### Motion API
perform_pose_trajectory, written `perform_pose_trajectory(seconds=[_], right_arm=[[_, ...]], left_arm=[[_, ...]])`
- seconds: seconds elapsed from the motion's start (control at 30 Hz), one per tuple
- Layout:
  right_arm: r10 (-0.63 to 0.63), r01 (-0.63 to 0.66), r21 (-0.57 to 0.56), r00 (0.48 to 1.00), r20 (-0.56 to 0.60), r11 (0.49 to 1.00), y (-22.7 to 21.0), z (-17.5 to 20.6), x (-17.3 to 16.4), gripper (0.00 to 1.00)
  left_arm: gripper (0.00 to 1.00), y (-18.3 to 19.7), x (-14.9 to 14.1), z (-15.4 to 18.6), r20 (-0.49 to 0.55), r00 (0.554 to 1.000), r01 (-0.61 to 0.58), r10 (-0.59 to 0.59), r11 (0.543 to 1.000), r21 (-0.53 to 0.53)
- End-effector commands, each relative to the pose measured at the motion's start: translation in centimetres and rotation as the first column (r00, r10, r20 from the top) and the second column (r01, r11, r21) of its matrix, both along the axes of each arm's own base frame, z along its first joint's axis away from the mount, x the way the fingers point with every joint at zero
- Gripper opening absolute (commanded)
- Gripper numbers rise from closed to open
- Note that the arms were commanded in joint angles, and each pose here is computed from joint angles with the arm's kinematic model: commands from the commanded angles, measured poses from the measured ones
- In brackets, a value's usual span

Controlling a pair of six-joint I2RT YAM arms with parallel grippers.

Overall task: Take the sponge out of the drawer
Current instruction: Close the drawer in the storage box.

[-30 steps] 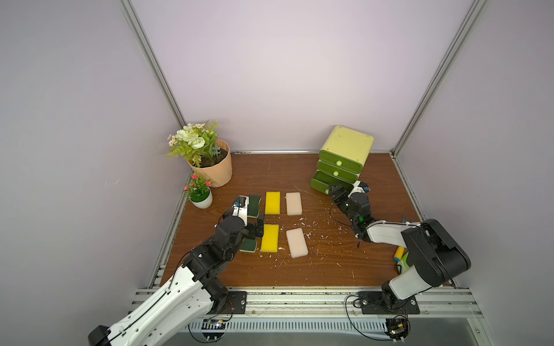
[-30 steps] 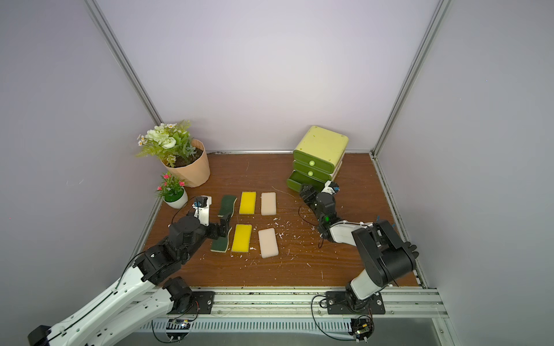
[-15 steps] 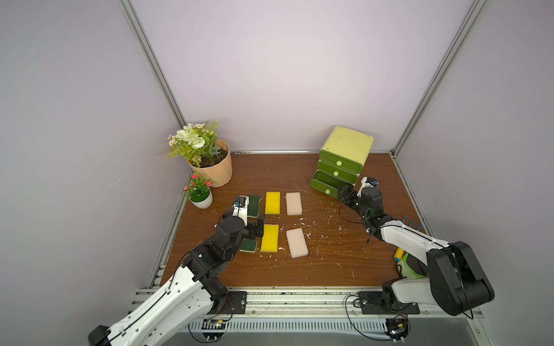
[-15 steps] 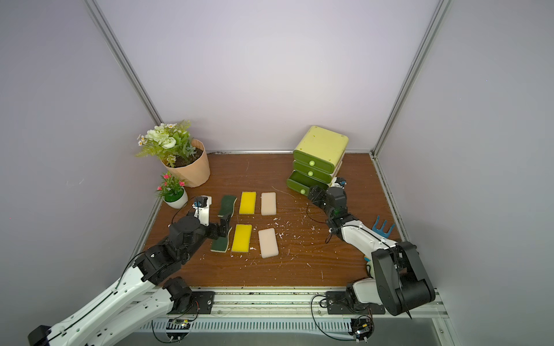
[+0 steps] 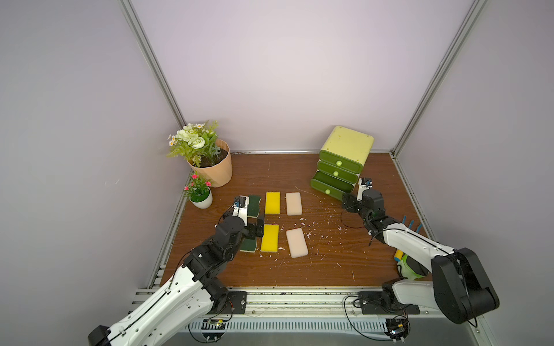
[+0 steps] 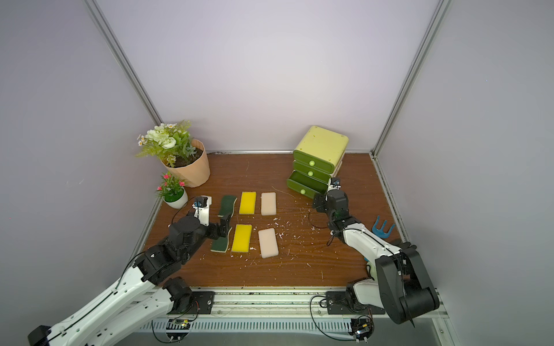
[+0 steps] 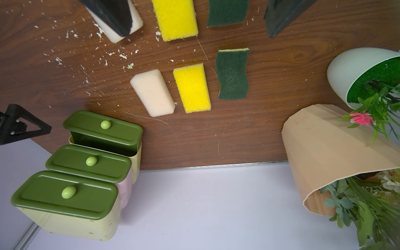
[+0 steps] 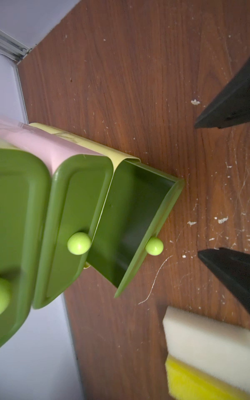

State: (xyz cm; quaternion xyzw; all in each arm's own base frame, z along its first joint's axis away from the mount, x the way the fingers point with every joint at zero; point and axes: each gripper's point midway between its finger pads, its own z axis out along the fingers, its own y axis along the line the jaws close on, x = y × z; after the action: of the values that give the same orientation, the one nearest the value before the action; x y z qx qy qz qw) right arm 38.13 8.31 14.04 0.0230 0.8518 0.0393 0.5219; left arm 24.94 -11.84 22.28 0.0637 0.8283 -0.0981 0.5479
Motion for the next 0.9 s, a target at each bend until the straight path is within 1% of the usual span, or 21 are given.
perform_pose_trajectory(seconds=[0.0, 0.2, 0.27, 0.37, 0.53, 0.77, 0.87], right_arm=[[0.047, -0.038, -0.146, 0.998, 0.052, 0.988, -0.1, 0.7, 0.4, 0.91], [0.129, -0.112, -0.3, 0.991, 0.037, 0.947, 1.1, -0.7, 0.5, 0.91], [0.134, -0.114, -0.344, 0.99, 0.035, 0.932, 1.4, -0.9, 0.8, 0.92], [0.096, -0.072, -0.405, 0.995, 0.04, 0.912, 1.1, -1.0, 1.4, 0.92], [-0.008, 0.044, -0.491, 0.997, 0.076, 0.87, -0.7, -0.8, 2.6, 0.93], [-0.105, 0.179, -0.518, 0.98, 0.168, 0.836, -2.0, 0.1, 3.7, 0.94], [-0.147, 0.237, -0.536, 0.968, 0.205, 0.811, -2.7, 0.4, 4.2, 0.94]], left_arm=[[0.98, 0.0, 0.1, 0.0, 0.007, 1.0, 0.005, -0.005, 1.0, -0.003], [0.98, -0.1, 0.1, 0.0, 0.005, 1.0, 0.008, -0.008, 1.0, -0.003], [0.98, -0.1, 0.1, -0.1, 0.004, 1.0, 0.009, -0.009, 1.0, -0.002], [0.98, -0.1, 0.1, -0.2, 0.002, 1.0, 0.011, -0.011, 1.0, -0.002], [0.98, -0.1, 0.1, -0.2, 0.0, 1.0, 0.012, -0.012, 1.0, 0.001], [0.98, -0.1, 0.1, -0.2, 0.0, 1.0, 0.011, -0.011, 1.0, 0.003], [0.98, -0.1, 0.1, -0.3, -0.002, 1.0, 0.01, -0.01, 1.0, 0.003]])
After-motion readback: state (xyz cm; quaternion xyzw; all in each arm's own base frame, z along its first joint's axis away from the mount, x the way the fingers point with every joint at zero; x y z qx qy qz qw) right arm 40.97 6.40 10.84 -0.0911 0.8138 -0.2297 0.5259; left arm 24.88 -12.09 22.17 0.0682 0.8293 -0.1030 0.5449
